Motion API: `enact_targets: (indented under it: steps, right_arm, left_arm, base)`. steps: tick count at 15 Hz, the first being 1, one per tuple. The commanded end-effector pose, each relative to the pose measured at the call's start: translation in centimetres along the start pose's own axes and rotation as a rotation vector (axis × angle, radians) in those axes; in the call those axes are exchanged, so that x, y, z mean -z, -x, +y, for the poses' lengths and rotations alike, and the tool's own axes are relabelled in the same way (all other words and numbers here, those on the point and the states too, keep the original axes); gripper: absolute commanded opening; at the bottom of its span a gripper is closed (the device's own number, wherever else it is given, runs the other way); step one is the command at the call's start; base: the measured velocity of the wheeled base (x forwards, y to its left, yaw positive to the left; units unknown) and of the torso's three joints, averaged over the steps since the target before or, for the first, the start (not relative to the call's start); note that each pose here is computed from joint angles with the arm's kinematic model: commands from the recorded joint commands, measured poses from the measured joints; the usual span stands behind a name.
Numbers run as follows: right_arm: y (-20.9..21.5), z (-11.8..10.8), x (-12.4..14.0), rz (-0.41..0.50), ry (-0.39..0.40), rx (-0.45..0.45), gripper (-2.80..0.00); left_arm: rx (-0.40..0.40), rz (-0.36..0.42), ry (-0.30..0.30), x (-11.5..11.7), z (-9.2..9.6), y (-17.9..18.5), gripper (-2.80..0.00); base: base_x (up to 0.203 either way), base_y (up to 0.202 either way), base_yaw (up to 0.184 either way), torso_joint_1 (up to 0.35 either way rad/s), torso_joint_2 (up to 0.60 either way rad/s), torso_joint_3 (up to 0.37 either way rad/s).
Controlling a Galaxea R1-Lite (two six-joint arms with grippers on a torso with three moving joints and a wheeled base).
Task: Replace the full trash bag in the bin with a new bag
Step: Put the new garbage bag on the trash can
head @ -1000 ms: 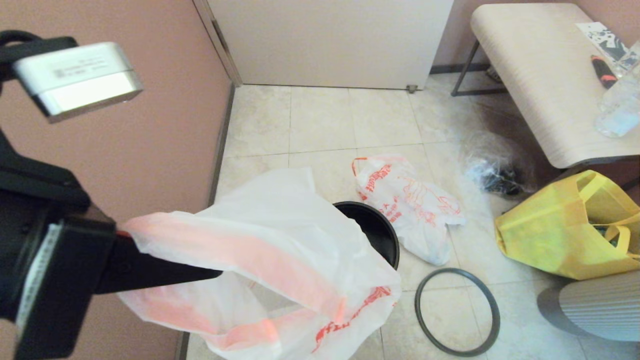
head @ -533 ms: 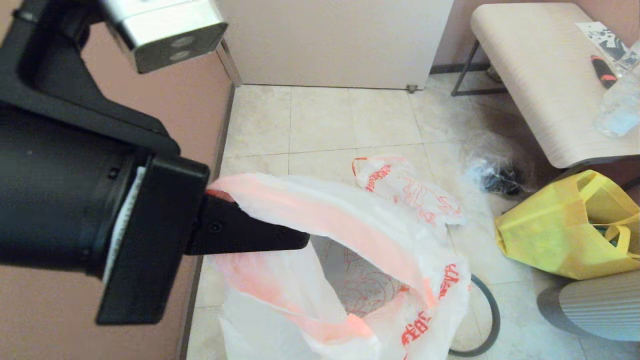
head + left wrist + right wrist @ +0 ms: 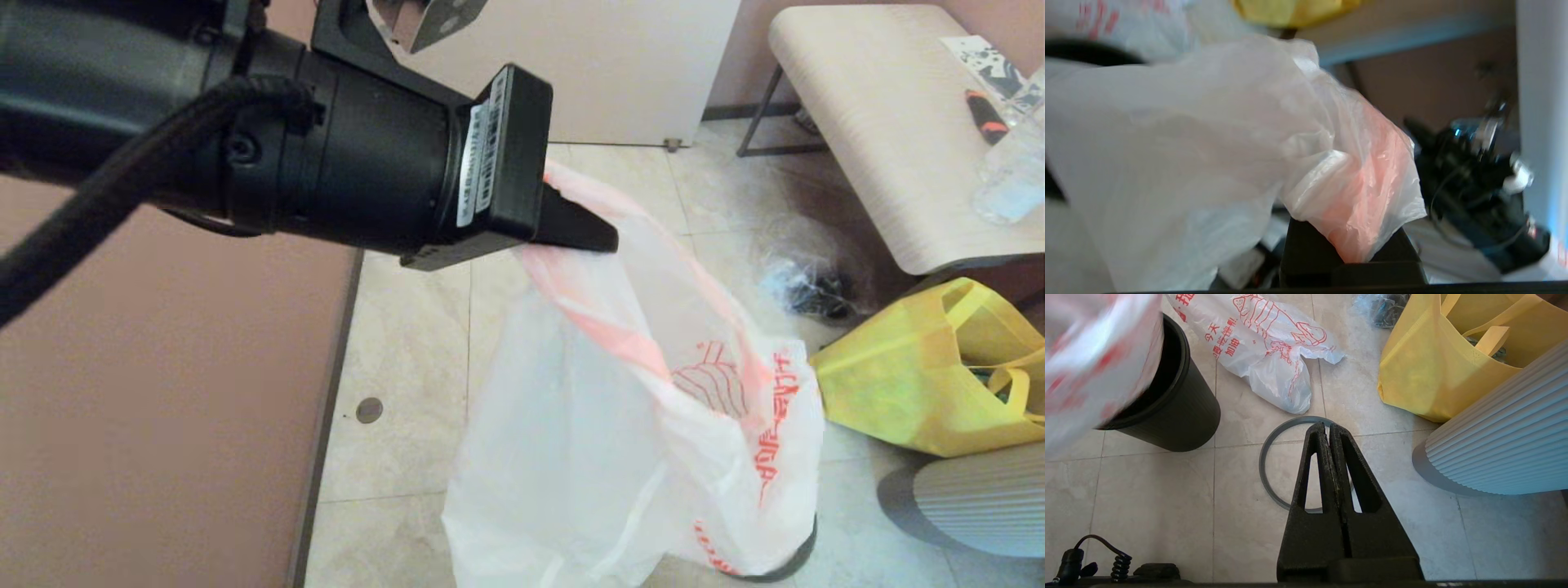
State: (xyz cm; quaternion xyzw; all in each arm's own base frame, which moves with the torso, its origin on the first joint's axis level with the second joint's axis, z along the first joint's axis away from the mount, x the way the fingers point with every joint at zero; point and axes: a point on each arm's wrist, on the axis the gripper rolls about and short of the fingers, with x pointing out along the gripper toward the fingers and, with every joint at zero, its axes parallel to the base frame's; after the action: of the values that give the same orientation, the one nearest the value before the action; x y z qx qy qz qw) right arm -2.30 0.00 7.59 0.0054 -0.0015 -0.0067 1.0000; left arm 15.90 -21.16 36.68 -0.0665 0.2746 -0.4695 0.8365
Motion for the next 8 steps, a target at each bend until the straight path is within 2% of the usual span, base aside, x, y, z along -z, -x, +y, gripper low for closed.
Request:
enact_targets:
  steps: [1, 3, 5, 6, 8]
  right_arm:
    - [0.0, 0.0, 0.0, 0.001, 0.0, 0.0, -2.8]
    - [0.0, 0.0, 0.0, 0.001, 0.0, 0.0, -2.8]
    - [0.0, 0.0, 0.0, 0.001, 0.0, 0.0, -2.8]
    - [0.0, 0.0, 0.0, 0.001, 0.0, 0.0, -2.8]
    - [0.0, 0.0, 0.0, 0.001, 0.0, 0.0, -2.8]
  left_arm:
    - [-0.003, -0.017, 0.02, -1.0, 1.5, -2.8, -2.8]
    - [-0.031, -0.029, 0.042, -1.6, 3.3, -5.6, -2.8]
    - [-0.082, -0.016, 0.091, -1.8, 5.9, -8.1, -2.8]
    - [-0.113, -0.015, 0.12, -1.9, 7.5, -9.3, -2.8]
    - [-0.171, -0.07, 0.167, -2.4, 11.5, -11.1, -2.8]
  base:
    - [0.0, 0.0, 0.0, 0.0, 0.0, 0.0]
    - [0.0, 0.0, 0.0, 0.0, 0.0, 0.0]
    - [0.0, 0.0, 0.0, 0.0, 0.0, 0.0]
    - [0.0, 0.0, 0.0, 0.0, 0.0, 0.0]
    - [0.0, 0.0, 0.0, 0.0, 0.0, 0.0]
